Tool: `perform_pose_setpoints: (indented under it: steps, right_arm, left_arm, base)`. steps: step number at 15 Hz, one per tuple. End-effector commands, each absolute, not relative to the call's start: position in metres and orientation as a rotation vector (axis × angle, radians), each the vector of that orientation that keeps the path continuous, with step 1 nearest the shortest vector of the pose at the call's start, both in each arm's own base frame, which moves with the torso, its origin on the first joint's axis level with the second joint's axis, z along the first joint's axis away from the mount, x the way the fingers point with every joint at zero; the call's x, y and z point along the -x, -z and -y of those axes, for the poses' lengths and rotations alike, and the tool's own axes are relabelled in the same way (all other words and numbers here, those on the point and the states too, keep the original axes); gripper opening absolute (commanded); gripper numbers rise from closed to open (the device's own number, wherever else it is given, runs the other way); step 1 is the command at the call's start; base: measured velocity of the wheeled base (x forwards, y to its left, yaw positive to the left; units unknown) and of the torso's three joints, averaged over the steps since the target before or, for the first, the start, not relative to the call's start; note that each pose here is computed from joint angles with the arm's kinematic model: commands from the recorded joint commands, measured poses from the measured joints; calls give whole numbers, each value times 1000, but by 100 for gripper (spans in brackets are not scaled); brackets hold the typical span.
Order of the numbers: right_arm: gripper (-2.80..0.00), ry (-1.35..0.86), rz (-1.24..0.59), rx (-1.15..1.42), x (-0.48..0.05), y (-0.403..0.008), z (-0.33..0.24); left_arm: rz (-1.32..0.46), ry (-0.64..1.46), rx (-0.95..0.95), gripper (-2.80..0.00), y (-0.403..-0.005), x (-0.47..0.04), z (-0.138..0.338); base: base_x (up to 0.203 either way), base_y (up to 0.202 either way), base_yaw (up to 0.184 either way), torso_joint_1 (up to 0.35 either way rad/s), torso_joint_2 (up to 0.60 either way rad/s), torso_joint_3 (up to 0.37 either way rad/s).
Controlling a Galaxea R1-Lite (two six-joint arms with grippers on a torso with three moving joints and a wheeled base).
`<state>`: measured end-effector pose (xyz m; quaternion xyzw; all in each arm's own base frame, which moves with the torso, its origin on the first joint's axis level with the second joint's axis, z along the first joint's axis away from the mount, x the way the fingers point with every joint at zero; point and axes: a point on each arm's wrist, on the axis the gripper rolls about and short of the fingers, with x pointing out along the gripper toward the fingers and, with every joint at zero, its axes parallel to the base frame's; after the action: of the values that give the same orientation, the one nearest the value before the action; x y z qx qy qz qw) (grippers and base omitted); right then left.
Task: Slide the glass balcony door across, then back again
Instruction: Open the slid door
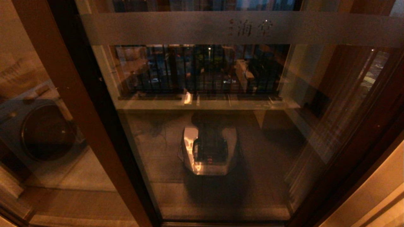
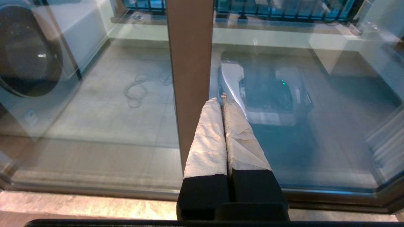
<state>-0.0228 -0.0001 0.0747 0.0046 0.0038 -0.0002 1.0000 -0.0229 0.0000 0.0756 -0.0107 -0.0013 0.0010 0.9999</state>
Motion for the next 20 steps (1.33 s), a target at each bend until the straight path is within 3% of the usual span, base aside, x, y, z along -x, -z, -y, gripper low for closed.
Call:
perform_pose_setpoints:
  steps: [1, 11, 15, 20]
  right_arm:
    - [-280, 0, -11, -9, 23, -74, 0]
    - [-280, 2, -5, 11, 23, -75, 0]
    - [-280, 26, 139, 23, 42, -139, 1]
    - [-280, 21, 7, 84, 25, -177, 0]
  left_arm:
    - [2, -2, 21, -280, -76, 23, 0]
    - [2, -2, 25, -280, -76, 23, 0]
    - [2, -2, 25, -280, -76, 23, 0]
    - [2, -2, 25, -280, -76, 23, 0]
  base:
    - [0, 0, 0, 0, 0, 0]
    - [0, 0, 0, 0, 0, 0]
    - [0, 0, 0, 0, 0, 0]
    - [0, 0, 0, 0, 0, 0]
